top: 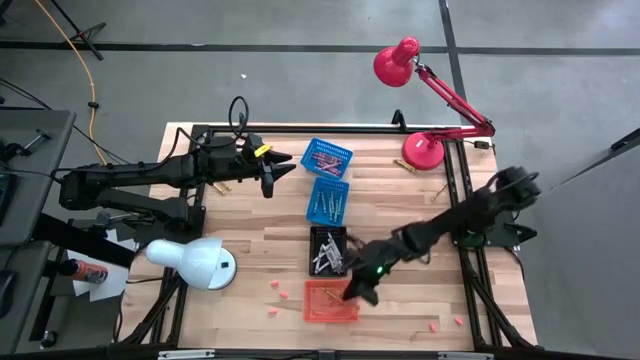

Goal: Sort crayons
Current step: Put the yellow crayon into the orange bin

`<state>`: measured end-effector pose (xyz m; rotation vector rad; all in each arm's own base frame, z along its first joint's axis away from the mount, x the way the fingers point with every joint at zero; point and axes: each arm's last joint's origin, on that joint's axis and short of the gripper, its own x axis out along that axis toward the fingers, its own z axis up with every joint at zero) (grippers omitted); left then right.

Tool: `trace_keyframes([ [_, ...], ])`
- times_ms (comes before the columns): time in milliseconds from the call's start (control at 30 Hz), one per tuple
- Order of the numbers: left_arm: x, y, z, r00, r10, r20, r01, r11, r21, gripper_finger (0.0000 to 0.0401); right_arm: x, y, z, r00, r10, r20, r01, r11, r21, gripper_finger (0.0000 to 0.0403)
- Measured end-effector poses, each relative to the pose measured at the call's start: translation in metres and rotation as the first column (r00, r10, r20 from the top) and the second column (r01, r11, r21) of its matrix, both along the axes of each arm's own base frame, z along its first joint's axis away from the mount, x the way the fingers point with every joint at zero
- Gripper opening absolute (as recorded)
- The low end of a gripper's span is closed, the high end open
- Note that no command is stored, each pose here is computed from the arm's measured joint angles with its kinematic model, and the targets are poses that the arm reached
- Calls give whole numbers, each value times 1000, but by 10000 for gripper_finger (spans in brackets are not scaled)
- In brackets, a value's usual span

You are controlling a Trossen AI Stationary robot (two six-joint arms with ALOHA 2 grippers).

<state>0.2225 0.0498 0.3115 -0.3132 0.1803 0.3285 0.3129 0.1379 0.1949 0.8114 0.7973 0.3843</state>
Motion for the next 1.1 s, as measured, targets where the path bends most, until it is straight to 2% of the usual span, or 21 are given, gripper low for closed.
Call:
trace_keyframes([
  [133, 0, 0, 0, 1000, 0, -5, 0, 1000, -1, 149, 22, 24, -5, 999, 50, -3, -50, 998, -28, 0],
  [300, 0, 0, -1, 1000, 1, -7, -1, 1000, -1, 149, 45, 34, -9, 994, 89, -60, -95, 988, -123, 0],
  [500, -1, 0, -3, 999, 0, -36, -1, 1000, -7, 149, 45, 27, -7, 986, 89, -143, -122, 963, -239, 2],
  [733, -1, 0, -5, 998, 0, -57, 0, 1000, -12, 149, 45, 23, -8, 982, 87, -165, -126, 963, -240, 24],
  [900, -1, 0, -5, 998, 1, -57, -2, 1000, -12, 149, 44, 21, -9, 979, 90, -185, -132, 964, -229, 63],
  [1100, -1, 0, -5, 998, 4, -57, -5, 1000, -11, 149, 42, 13, -7, 971, 137, -198, -186, 949, -256, 147],
])
